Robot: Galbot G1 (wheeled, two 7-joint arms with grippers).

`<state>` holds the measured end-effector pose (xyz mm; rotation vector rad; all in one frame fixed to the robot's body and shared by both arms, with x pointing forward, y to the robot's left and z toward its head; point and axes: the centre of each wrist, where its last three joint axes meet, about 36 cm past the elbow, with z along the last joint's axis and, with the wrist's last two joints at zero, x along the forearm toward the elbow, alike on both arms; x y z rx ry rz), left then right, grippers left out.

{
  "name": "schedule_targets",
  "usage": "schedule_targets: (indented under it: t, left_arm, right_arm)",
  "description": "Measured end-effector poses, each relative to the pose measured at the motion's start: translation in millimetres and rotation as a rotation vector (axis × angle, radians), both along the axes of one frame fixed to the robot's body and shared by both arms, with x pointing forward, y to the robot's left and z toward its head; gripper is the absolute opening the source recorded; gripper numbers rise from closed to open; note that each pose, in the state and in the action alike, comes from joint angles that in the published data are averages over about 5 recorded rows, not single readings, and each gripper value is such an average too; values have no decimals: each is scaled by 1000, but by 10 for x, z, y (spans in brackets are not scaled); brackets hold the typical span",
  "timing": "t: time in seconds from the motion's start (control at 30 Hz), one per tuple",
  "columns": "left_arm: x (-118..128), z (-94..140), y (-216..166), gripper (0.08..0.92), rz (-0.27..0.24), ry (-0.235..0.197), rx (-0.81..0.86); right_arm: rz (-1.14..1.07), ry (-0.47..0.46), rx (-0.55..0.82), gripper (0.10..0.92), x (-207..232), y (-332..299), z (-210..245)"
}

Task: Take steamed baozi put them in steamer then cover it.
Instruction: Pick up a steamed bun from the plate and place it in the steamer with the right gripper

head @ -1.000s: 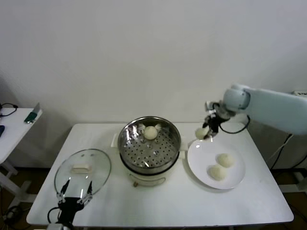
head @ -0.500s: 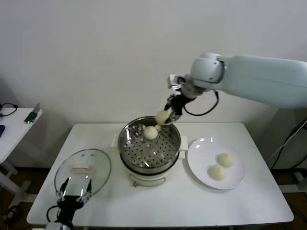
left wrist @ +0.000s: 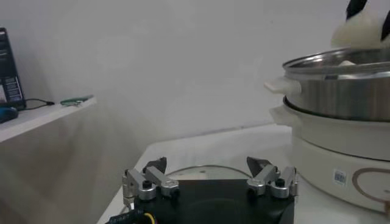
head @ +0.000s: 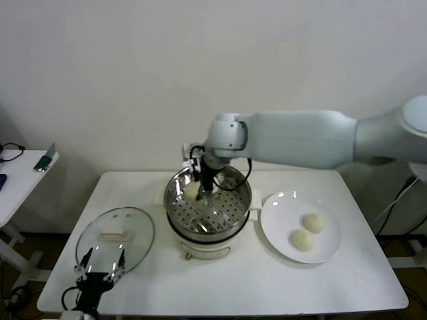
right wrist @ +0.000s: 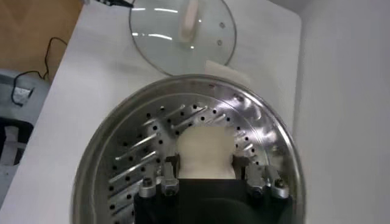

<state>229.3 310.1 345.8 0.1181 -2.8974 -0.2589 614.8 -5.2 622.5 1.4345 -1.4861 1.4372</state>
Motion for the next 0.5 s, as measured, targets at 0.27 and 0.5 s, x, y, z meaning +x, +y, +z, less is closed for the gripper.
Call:
schedule_targets:
  t: [0.27, 0.5]
  left_arm:
    - [21, -11, 10, 823, -3, 1, 2]
    - [37, -7, 16, 823, -2, -2, 3]
  right_arm:
    - [-10, -17, -11, 599, 51, 173, -339]
    - [-11, -24, -5, 703, 87, 204, -420]
